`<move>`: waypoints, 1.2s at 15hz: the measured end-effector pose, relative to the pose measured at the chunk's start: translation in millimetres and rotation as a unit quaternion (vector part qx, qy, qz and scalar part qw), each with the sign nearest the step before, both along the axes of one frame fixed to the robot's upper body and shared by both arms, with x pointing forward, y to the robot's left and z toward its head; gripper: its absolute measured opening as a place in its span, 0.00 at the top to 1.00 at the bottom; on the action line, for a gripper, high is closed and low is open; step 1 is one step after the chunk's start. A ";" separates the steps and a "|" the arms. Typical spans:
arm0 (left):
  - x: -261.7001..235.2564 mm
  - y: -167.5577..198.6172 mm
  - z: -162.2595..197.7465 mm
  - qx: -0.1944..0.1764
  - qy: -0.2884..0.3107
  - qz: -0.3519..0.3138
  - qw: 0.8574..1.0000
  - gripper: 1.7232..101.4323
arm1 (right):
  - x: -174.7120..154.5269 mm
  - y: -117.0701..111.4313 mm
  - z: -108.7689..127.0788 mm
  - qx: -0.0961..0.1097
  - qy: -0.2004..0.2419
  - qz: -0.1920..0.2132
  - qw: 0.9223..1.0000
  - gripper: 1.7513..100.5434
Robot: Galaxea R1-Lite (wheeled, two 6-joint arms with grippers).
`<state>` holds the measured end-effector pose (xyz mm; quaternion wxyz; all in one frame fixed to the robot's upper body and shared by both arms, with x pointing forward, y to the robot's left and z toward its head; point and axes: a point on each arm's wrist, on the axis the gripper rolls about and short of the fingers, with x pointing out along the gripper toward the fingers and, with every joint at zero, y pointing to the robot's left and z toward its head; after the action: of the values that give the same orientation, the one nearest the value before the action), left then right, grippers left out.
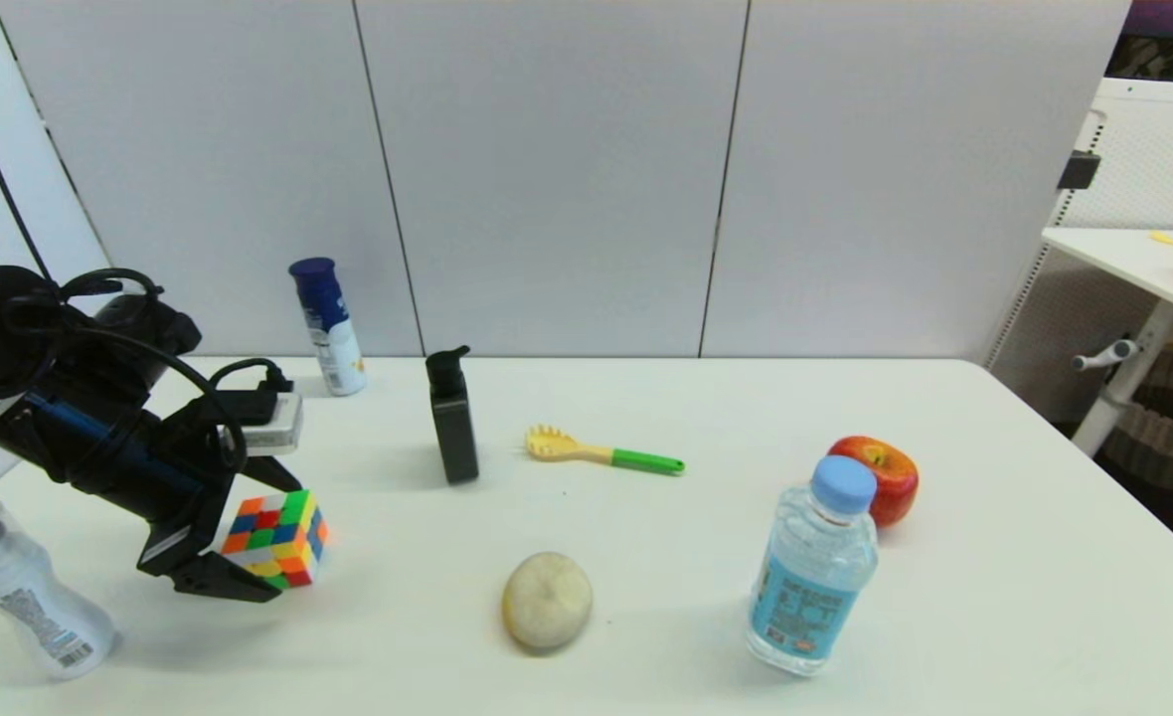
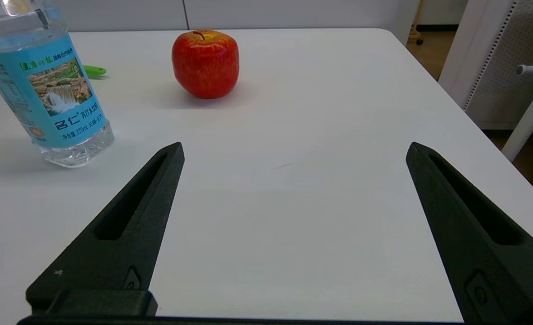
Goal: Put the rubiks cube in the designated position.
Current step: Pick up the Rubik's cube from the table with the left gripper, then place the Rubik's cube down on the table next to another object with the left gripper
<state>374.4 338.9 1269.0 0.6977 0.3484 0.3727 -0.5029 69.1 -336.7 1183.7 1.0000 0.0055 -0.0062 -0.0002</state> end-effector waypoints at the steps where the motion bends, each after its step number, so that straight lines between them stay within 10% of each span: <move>1: 1.8 0.2 -1.2 0.006 0.002 0.002 1.000 0.04 | 0.0 0.0 0.0 0.000 0.000 0.000 1.000 0.03; 6: 5.8 1.9 -7.1 0.028 0.014 0.007 0.999 0.04 | 0.0 0.0 0.0 0.000 0.000 0.000 1.000 0.03; 11: 8.3 2.0 -10.8 0.028 0.019 0.006 0.999 0.45 | 0.0 0.0 0.0 0.000 0.000 0.000 1.000 0.03; 18: 25.0 -7.8 -4.4 0.025 -0.032 -0.039 0.998 0.45 | 0.0 0.0 0.0 0.000 0.000 0.000 1.000 0.03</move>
<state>399.4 331.1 1264.6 0.6800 0.3958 0.3490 -0.5090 69.0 -336.7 1183.6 1.0000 0.0055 -0.0064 -0.0004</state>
